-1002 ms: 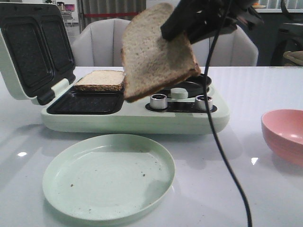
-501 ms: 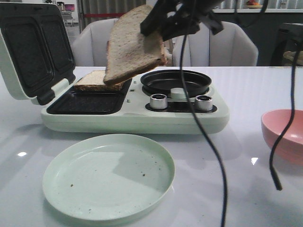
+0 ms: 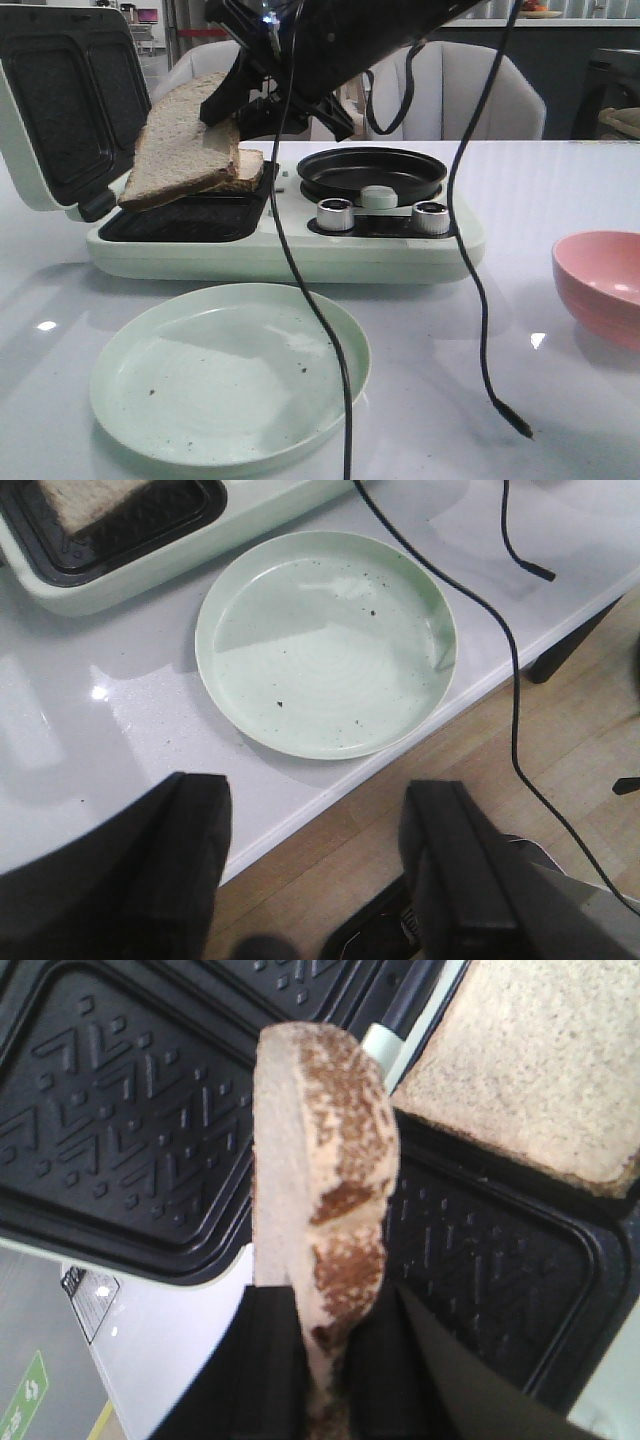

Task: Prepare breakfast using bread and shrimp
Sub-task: 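Carry the bread with the right gripper and stack it on the first slice, then release the bread and withdraw the right gripper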

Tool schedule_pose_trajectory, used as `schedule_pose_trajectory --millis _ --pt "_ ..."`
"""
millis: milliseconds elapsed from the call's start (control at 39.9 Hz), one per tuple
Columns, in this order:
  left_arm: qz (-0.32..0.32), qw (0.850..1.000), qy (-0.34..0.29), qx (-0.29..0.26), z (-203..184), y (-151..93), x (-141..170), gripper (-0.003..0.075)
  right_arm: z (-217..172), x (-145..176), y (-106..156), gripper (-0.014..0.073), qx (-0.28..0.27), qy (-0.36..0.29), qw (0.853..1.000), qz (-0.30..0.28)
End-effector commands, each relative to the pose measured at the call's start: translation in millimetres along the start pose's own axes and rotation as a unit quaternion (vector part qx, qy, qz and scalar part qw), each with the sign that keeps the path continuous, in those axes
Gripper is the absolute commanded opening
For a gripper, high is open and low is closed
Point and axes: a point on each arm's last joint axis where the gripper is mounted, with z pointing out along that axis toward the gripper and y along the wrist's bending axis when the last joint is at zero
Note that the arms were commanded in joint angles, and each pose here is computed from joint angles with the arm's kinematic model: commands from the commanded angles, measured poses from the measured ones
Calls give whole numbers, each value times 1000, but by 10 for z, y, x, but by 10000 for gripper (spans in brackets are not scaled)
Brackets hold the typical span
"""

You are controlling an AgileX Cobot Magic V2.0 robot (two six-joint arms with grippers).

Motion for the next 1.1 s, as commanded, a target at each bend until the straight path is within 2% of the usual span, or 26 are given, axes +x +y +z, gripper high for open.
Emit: schedule_pose_trajectory --millis 0,100,275,376,651,851,1077 --pt "3 999 -45 9 -64 -21 -117 434 -154 -224 249 73 -35 -46 998 -4" --pt "3 999 -45 9 -64 -21 -117 434 -80 -206 186 149 -33 -42 999 2" --pt "3 999 -45 9 -64 -21 -117 434 7 -158 97 395 -27 -33 999 9" --pt "3 999 -45 9 -64 -21 -117 434 32 -148 62 477 -23 -33 999 12" --pt "6 999 -46 6 -64 -16 -118 434 24 -136 68 481 -28 -24 999 7" --pt "9 999 -46 3 -64 -11 -119 434 -202 -198 238 479 -7 -14 997 -75" --pt "10 999 -47 1 -65 -9 -120 434 -781 -278 537 479 85 17 982 -169"
